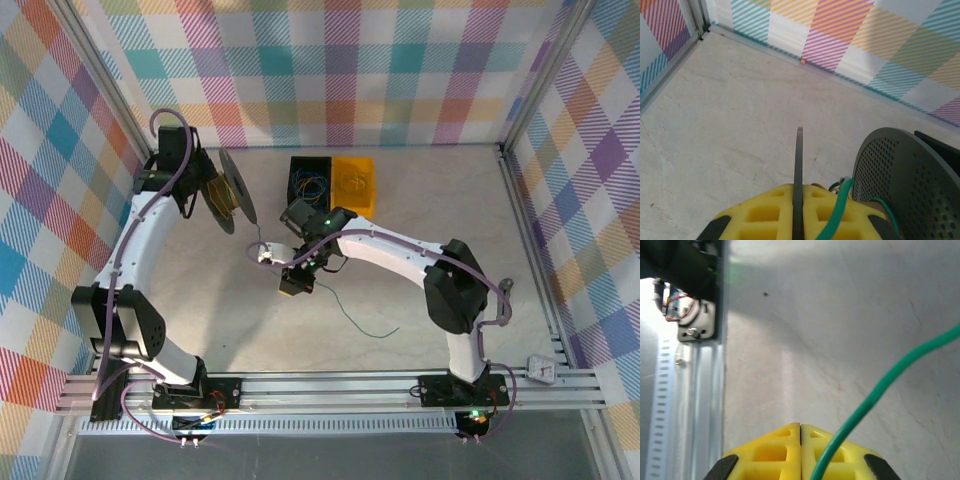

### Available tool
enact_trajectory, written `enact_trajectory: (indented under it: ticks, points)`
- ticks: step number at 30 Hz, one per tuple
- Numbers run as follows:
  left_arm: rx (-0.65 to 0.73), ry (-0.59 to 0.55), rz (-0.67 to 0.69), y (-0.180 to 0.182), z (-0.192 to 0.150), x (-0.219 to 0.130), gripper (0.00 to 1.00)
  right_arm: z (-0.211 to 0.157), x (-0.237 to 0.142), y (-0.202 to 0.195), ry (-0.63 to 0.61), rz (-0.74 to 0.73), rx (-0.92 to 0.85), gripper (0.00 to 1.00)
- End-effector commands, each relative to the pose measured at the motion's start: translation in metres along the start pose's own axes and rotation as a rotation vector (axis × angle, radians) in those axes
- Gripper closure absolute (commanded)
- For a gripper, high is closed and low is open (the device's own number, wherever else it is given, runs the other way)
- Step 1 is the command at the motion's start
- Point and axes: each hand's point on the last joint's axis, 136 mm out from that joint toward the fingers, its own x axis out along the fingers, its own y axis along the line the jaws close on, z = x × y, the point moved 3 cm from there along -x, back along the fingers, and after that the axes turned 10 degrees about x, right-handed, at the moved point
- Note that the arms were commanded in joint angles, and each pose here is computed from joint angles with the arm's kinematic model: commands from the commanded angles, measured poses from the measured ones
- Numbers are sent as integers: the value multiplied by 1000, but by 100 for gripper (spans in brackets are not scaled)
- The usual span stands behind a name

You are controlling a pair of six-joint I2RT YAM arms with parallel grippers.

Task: Wrap the cables

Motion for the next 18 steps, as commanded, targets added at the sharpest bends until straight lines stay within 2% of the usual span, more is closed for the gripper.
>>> enact_trajectory:
  ticks: [1, 5, 9, 13, 18]
  points:
    - [-75, -163, 39, 2, 45, -8, 100, 15, -40, 48, -39, 80, -119, 100]
    - [-40, -113, 65, -2, 31, 9, 100, 38, -66, 73, -121, 109, -221, 100]
    - [59, -58, 64, -18, 15, 17, 100, 65, -92, 78, -216, 34, -336, 100]
    - [206, 14, 21, -46, -8, 20, 100, 101, -118, 69, -298, -64, -426, 100]
    - [384, 134, -32, -71, -44, 22, 100, 138, -142, 38, -390, -201, -451, 100]
